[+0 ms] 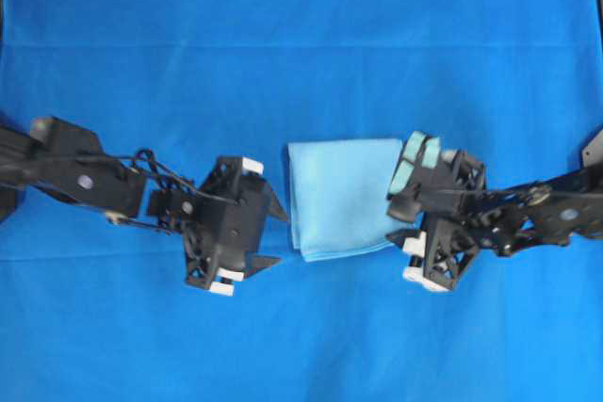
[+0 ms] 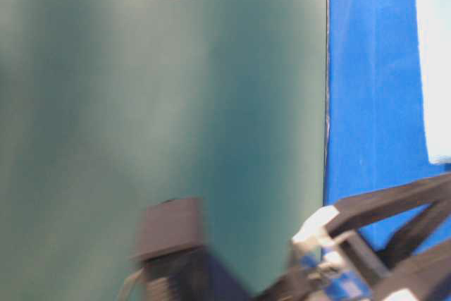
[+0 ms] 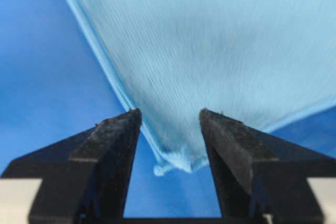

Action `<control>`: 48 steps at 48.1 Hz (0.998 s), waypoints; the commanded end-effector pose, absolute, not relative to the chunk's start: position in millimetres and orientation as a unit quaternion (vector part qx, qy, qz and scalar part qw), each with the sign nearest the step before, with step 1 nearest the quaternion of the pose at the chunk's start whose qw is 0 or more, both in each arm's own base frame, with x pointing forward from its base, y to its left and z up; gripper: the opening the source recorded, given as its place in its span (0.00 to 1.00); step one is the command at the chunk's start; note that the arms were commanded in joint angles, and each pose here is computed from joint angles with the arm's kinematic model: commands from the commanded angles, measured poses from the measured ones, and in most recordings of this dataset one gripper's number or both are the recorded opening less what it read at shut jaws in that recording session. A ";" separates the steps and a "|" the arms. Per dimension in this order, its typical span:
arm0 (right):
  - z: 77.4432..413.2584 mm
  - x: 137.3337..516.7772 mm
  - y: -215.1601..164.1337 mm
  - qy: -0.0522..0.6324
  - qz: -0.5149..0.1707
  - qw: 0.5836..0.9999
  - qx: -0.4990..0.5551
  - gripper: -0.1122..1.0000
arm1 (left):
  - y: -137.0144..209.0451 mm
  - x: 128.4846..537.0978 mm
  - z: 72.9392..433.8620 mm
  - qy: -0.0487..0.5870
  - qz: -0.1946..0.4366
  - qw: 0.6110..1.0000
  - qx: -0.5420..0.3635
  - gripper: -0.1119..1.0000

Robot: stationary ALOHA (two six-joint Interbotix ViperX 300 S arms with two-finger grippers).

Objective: Fold the light blue towel.
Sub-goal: 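Open both grippers and retract them from the folded towel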

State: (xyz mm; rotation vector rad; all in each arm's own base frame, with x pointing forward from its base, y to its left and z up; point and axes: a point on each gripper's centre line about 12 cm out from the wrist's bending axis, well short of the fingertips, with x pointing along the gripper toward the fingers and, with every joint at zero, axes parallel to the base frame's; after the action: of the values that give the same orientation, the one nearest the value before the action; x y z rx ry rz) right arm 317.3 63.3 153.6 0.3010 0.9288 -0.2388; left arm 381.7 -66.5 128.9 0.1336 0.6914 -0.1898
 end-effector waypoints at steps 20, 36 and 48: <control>269.8 270.9 26.2 0.317 -0.146 0.935 0.066 0.59 | -50.5 319.8 251.0 0.212 -0.085 0.972 0.056 0.69; 300.8 208.2 1.6 0.210 -0.139 0.966 0.049 0.59 | -31.1 252.2 277.5 0.143 -0.067 0.986 0.048 0.69; 281.1 170.7 -11.1 0.180 -0.139 0.973 0.041 0.59 | -18.2 205.1 277.6 0.114 -0.049 0.991 0.044 0.69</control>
State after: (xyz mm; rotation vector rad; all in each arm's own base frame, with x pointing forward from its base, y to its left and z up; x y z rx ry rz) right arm 176.4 -9.3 282.0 0.0908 0.3857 -0.2846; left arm 215.1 -23.4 273.8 0.0977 0.2558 -0.1191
